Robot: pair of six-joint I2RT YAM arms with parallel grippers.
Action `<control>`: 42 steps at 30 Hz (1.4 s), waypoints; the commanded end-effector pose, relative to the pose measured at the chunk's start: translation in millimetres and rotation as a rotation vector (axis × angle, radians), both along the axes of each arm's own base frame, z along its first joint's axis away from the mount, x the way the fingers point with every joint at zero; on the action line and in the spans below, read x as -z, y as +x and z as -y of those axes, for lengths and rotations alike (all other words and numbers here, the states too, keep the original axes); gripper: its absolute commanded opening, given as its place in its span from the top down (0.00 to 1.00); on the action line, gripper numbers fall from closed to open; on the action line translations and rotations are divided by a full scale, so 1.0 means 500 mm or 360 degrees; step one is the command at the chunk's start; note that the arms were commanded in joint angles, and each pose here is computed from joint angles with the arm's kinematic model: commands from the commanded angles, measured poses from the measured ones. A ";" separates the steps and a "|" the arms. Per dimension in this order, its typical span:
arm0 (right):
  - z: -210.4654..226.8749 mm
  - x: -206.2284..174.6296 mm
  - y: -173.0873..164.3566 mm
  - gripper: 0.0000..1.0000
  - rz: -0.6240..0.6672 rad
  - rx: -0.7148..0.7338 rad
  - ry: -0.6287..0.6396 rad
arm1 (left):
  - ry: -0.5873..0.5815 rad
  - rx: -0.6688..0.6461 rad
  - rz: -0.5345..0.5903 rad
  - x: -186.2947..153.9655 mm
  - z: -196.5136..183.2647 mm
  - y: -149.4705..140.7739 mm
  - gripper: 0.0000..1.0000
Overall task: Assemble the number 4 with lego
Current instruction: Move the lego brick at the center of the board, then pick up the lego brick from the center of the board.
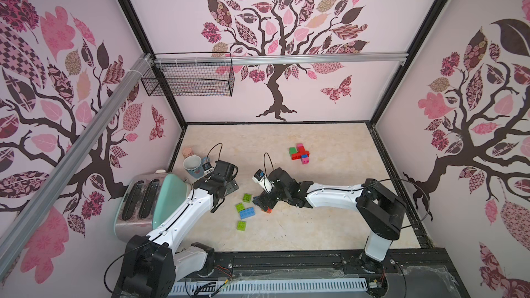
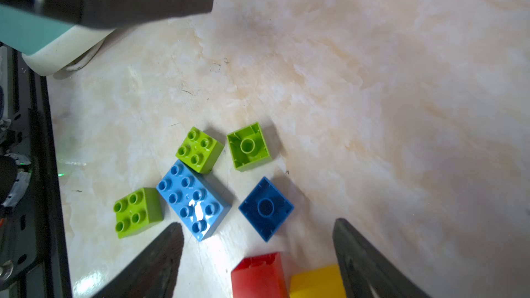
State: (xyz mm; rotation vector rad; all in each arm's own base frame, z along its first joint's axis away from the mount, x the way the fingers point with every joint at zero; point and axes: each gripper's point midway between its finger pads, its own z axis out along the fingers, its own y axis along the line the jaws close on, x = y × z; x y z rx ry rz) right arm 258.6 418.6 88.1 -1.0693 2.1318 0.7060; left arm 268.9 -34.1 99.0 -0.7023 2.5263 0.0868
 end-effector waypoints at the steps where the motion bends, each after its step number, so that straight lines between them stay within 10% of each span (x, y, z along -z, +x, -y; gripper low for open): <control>1: -0.012 0.031 0.021 0.21 0.0061 -0.0070 -0.0120 | -0.0093 0.0022 -0.0183 0.058 0.018 -0.037 0.02; 12: 0.026 0.123 0.033 0.43 0.0166 0.0062 -0.0389 | -0.0656 0.0200 -0.0369 0.162 0.156 -0.060 0.02; 29: 0.307 0.122 0.080 0.44 0.0208 0.0586 -0.0559 | -0.0669 0.0834 -0.0678 0.172 0.342 -0.063 0.14; 42: 0.119 0.030 0.009 0.24 0.0053 0.0050 0.0136 | -0.0272 0.0632 -0.0291 0.072 0.227 -0.023 0.02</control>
